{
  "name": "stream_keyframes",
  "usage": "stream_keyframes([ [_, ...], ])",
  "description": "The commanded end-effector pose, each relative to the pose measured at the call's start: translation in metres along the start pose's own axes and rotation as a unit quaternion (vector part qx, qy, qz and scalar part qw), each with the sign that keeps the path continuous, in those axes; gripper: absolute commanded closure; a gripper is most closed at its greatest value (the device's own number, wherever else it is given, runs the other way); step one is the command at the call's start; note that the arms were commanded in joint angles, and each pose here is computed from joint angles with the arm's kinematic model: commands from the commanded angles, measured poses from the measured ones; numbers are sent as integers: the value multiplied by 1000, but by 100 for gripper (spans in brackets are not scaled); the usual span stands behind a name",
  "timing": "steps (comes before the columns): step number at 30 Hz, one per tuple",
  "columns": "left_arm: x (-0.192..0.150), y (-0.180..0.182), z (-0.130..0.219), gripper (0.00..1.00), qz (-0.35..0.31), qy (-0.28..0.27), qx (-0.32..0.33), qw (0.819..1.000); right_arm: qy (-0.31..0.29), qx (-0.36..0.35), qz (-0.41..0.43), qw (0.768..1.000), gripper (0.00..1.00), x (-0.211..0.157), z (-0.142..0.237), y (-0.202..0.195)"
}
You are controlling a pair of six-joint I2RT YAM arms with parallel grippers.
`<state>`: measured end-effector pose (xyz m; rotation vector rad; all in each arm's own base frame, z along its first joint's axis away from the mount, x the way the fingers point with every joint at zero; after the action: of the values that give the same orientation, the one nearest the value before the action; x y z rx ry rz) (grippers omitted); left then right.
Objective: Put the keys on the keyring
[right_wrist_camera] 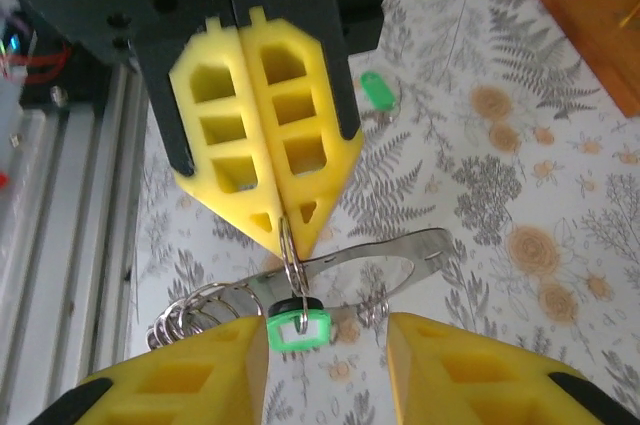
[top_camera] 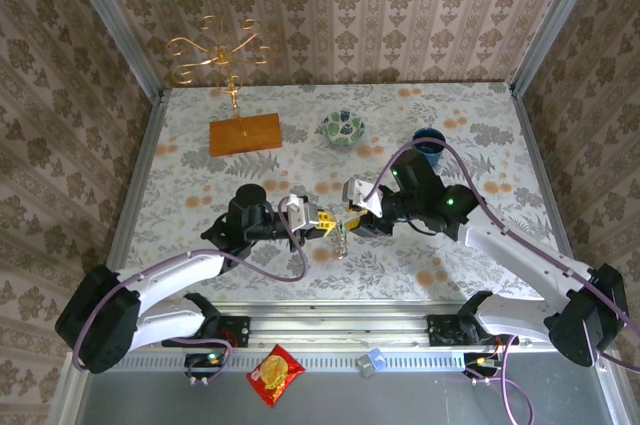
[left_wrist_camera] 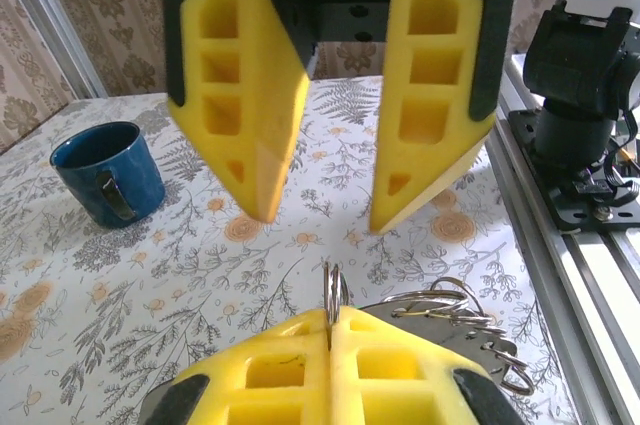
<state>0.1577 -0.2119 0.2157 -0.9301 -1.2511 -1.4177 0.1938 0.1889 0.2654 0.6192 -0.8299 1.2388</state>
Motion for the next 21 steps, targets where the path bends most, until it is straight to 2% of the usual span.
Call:
stream_keyframes([
  [1, 10, 0, 4, 100, -7, -53, 7, 999, -77, 16, -15, 997, 64, 6, -1, 1],
  [7, 7, -1, 6, 100, -1, -68, 18, 998, -79, 27, -27, 996, 67, -3, -8, 1],
  [14, 6, 0, 4, 100, 7, -80, 14, 997, -81, 32, -30, 996, 76, -3, -14, -2],
  [19, 6, 0, 3, 100, 6, -82, 14, 996, -83, 37, -29, 995, 89, -1, -14, -3],
  [21, 6, 0, 3, 100, 6, -83, 14, 996, -84, 39, -27, 995, 97, 0, -14, -3],
])
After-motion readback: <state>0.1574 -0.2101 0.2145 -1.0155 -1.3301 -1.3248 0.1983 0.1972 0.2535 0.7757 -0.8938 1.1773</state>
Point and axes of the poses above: each hand's point on the last joint's axis, 136 mm out from that joint toward the fingers, its own z axis back along the fingers, its own y axis along the line the jaws close on, x = y × z, the point moved 10 cm from there along z, back along the fingers, and after that the axes turned 5 degrees about -z, right-handed, at the moved point
